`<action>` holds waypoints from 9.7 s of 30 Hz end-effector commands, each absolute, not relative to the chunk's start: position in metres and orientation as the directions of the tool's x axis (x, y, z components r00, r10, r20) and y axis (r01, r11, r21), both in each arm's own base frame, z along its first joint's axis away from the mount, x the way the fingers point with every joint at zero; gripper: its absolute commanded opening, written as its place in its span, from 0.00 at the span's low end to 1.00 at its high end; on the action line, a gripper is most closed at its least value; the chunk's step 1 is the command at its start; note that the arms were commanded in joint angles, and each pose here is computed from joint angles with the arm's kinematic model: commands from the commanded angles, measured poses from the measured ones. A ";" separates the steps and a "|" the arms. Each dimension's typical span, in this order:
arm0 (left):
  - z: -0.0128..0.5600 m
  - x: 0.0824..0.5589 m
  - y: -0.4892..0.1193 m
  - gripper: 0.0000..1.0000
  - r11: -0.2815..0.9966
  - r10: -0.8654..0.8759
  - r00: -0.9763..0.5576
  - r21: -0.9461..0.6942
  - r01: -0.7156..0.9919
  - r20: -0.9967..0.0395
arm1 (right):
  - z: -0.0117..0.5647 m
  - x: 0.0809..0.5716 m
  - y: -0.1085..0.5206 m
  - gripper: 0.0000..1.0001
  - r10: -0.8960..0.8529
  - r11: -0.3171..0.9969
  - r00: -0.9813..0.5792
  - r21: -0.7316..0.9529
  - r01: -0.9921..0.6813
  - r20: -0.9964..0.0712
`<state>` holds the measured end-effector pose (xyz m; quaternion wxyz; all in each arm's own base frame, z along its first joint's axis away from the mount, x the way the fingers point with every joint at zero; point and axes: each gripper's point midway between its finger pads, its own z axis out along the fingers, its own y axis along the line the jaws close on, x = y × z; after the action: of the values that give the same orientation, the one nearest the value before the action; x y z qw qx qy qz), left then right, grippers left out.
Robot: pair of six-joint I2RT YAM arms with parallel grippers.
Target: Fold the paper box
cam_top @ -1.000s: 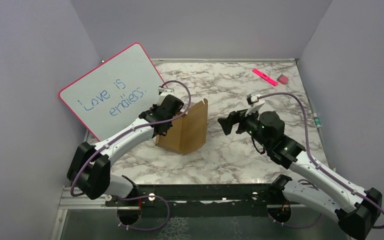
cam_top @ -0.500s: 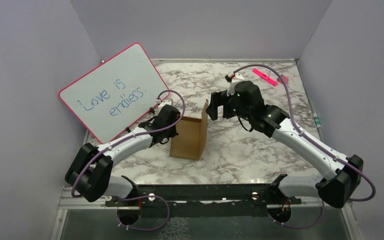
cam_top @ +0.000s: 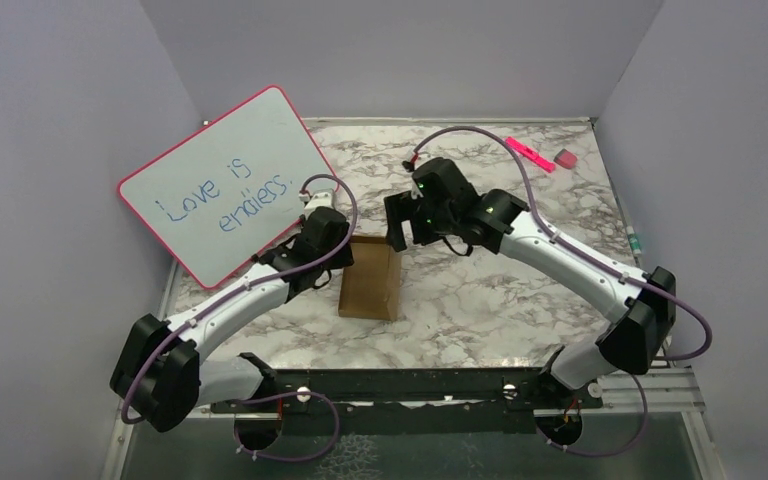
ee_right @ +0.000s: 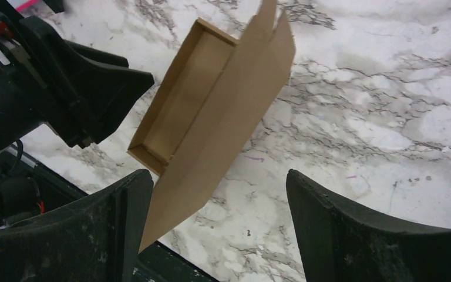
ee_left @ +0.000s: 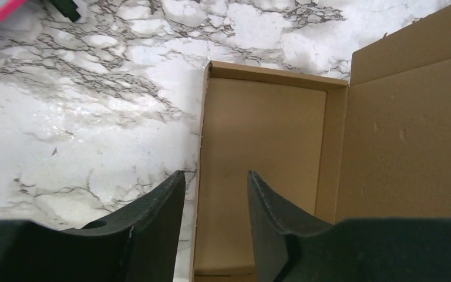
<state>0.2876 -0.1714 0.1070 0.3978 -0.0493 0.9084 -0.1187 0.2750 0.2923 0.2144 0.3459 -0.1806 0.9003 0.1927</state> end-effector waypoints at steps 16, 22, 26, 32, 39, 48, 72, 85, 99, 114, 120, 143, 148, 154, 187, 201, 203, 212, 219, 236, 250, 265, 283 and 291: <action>0.236 0.300 -0.101 0.72 0.994 -0.104 -0.460 -0.100 -0.033 -0.882 | 0.186 0.273 0.324 0.60 -0.330 0.926 -0.732 -0.053 -0.375 -0.596; 0.243 0.296 -0.080 0.85 1.000 0.008 -0.430 0.020 -0.023 -0.903 | 0.189 0.276 0.327 0.33 -0.421 0.886 -0.694 -0.101 -0.452 -0.584; 0.244 0.295 -0.058 0.93 0.995 0.045 -0.404 0.078 -0.065 -0.914 | 0.199 0.286 0.335 0.21 -0.515 0.816 -0.601 -0.137 -0.561 -0.611; 0.251 0.290 -0.045 0.97 0.997 -0.016 -0.333 0.010 -0.076 -0.943 | 0.207 0.302 0.355 0.12 -0.696 0.608 -0.364 -0.239 -0.757 -0.619; 0.248 0.290 -0.044 0.97 0.998 -0.029 -0.329 -0.009 -0.063 -0.944 | 0.203 0.317 0.370 0.08 -0.790 0.366 -0.155 -0.255 -0.895 -0.593; 0.244 0.296 -0.044 0.97 0.999 -0.048 -0.342 -0.039 -0.033 -0.938 | 0.199 0.333 0.387 0.01 -0.842 0.150 0.045 -0.314 -0.938 -0.538; 0.218 0.310 -0.091 0.97 0.964 0.019 -0.438 -0.100 0.247 -0.899 | 0.240 0.305 0.308 0.69 -0.714 0.392 -0.046 -0.344 -0.853 -0.699; 0.206 0.320 -0.117 0.90 0.925 0.155 -0.546 -0.074 0.374 -0.823 | 0.200 0.348 0.230 0.66 -0.690 0.500 -0.182 -0.279 -0.820 -0.701; 0.200 0.327 -0.141 0.80 0.858 0.333 -0.571 -0.010 0.513 -0.750 | 0.179 0.363 0.243 0.54 -0.694 0.430 -0.130 -0.263 -0.864 -0.708; 0.200 0.330 -0.159 0.63 0.696 0.494 -0.435 0.042 0.717 -0.753 | 0.165 0.368 0.252 0.34 -0.654 0.412 -0.115 -0.224 -0.883 -0.748; 0.195 0.333 -0.148 0.50 0.658 0.570 -0.378 0.131 0.741 -0.729 | 0.166 0.367 0.253 0.30 -0.647 0.408 -0.114 -0.215 -0.887 -0.754; 0.160 0.344 -0.153 0.17 0.616 0.603 -0.413 0.070 0.784 -0.682 | 0.160 0.367 0.248 0.12 -0.639 0.431 -0.132 -0.210 -0.878 -0.758; 0.162 0.344 -0.151 0.09 0.619 0.604 -0.409 0.079 0.781 -0.684 | 0.162 0.366 0.246 0.08 -0.631 0.446 -0.141 -0.207 -0.871 -0.763; 0.167 0.345 -0.153 0.00 0.645 0.572 -0.426 0.063 0.762 -0.701 | 0.163 0.364 0.251 0.01 -0.609 0.450 -0.159 -0.174 -0.876 -0.777; 0.187 0.371 -0.184 0.00 0.951 -0.035 -0.569 -0.203 0.234 -0.822 | 0.174 0.375 0.255 0.01 -0.070 0.984 -0.571 0.039 -0.176 -0.818; 0.170 0.372 -0.206 0.00 0.938 -0.158 -0.549 -0.298 0.175 -0.821 | 0.158 0.367 0.263 0.01 0.175 0.977 -0.579 0.215 -0.001 -0.797; 0.167 0.370 -0.207 0.00 0.938 -0.158 -0.554 -0.299 0.174 -0.818 | 0.157 0.367 0.265 0.01 0.192 0.975 -0.577 0.222 0.019 -0.794; 0.149 0.360 -0.206 0.00 0.935 -0.165 -0.576 -0.313 0.166 -0.800 | 0.137 0.358 0.268 0.03 0.253 0.966 -0.584 0.236 0.106 -0.771; 0.140 0.347 -0.200 0.00 0.936 -0.162 -0.580 -0.311 0.166 -0.798 | 0.122 0.340 0.264 0.04 0.255 0.967 -0.564 0.210 0.145 -0.785; 0.109 0.285 -0.193 0.08 0.895 -0.224 -0.618 -0.410 0.176 -0.754 | 0.109 0.287 0.252 0.21 0.271 0.944 -0.564 0.329 -0.001 -0.780; 0.115 0.223 -0.170 0.53 0.799 -0.391 -0.569 -0.573 0.180 -0.724 | 0.110 0.236 0.240 0.73 0.189 0.885 -0.585 0.395 -0.248 -0.789; 0.175 0.255 -0.142 0.67 0.912 -0.310 -0.446 -0.395 0.110 -0.840 | 0.169 0.265 0.218 0.89 0.065 0.935 -0.439 0.208 -0.286 -0.896; 0.122 0.306 -0.160 0.43 0.898 -0.317 -0.549 -0.431 0.090 -0.774 | 0.101 0.336 0.259 0.67 -0.012 0.896 -0.622 0.267 -0.354 -0.783; 0.074 0.292 -0.170 0.37 0.885 -0.300 -0.645 -0.458 0.087 -0.702 | 0.059 0.312 0.254 0.52 -0.026 0.887 -0.692 0.302 -0.348 -0.721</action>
<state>0.2979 -0.1584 0.0887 0.4358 -0.0701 0.8741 -0.2029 0.3237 0.2517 0.0767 0.3999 -0.1000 0.8902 0.1938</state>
